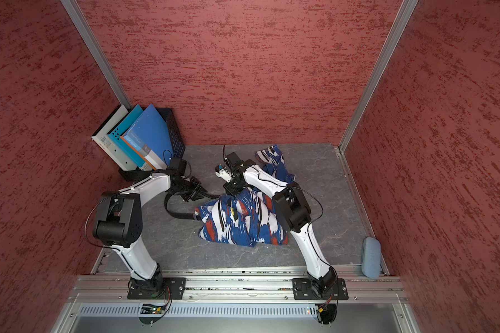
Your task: Remove the belt from the trousers
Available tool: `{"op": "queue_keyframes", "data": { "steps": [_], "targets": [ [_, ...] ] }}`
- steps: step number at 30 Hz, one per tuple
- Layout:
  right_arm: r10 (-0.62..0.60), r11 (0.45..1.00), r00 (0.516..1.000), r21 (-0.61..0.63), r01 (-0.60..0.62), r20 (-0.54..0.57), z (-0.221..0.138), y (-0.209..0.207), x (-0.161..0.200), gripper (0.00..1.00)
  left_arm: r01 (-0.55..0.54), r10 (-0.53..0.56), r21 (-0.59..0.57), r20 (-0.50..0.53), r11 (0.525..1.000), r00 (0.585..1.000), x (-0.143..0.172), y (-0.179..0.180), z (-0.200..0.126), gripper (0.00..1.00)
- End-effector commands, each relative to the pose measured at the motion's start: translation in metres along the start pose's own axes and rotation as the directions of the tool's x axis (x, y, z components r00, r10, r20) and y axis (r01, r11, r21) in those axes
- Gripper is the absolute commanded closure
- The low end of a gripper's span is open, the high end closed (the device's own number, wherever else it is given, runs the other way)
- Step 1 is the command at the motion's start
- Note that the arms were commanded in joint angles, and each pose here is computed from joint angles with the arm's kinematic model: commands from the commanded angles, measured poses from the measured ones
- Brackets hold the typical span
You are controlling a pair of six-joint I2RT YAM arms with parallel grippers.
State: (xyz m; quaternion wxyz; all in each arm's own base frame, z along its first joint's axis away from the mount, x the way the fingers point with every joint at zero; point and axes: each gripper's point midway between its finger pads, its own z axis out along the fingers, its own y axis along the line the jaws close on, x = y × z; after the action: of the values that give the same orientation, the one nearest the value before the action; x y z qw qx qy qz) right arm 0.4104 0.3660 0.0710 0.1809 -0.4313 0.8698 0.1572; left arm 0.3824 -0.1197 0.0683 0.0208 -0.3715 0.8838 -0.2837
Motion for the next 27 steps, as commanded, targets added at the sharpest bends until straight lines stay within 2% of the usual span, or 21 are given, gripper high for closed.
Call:
{"op": "queue_keyframes", "data": {
  "steps": [1, 9, 18, 20, 24, 27],
  "targets": [
    [0.012, 0.998, 0.992, 0.055, -0.005, -0.123, 0.031, -0.01, 0.037, 0.71, -0.027, 0.027, 0.009, -0.011, 1.0, 1.0, -0.002, -0.008, -0.001, 0.66],
    [-0.013, 0.996, 0.985, 0.089, 0.028, -0.171, 0.041, -0.015, 0.049, 0.71, -0.037, 0.037, 0.007, -0.021, 0.999, 0.999, -0.002, -0.015, 0.0, 0.66],
    [-0.088, 0.985, 0.956, 0.119, 0.126, -0.281, 0.046, -0.02, 0.083, 0.72, -0.043, 0.044, 0.01, -0.029, 0.999, 0.999, 0.0, -0.02, 0.001, 0.65],
    [-0.089, 0.986, 0.953, 0.11, 0.125, -0.289, 0.048, -0.019, 0.087, 0.76, -0.046, 0.046, 0.009, -0.031, 0.999, 0.998, 0.0, -0.021, 0.001, 0.65],
    [-0.073, 0.991, 0.952, 0.086, 0.103, -0.298, 0.052, -0.014, 0.091, 1.0, -0.049, 0.05, 0.011, -0.031, 0.999, 0.998, -0.002, -0.024, 0.0, 0.65],
    [-0.073, 0.992, 0.951, 0.08, 0.101, -0.299, 0.053, -0.013, 0.093, 1.0, -0.053, 0.053, 0.017, -0.028, 0.998, 0.998, -0.004, -0.027, 0.0, 0.65]
  ]
}}
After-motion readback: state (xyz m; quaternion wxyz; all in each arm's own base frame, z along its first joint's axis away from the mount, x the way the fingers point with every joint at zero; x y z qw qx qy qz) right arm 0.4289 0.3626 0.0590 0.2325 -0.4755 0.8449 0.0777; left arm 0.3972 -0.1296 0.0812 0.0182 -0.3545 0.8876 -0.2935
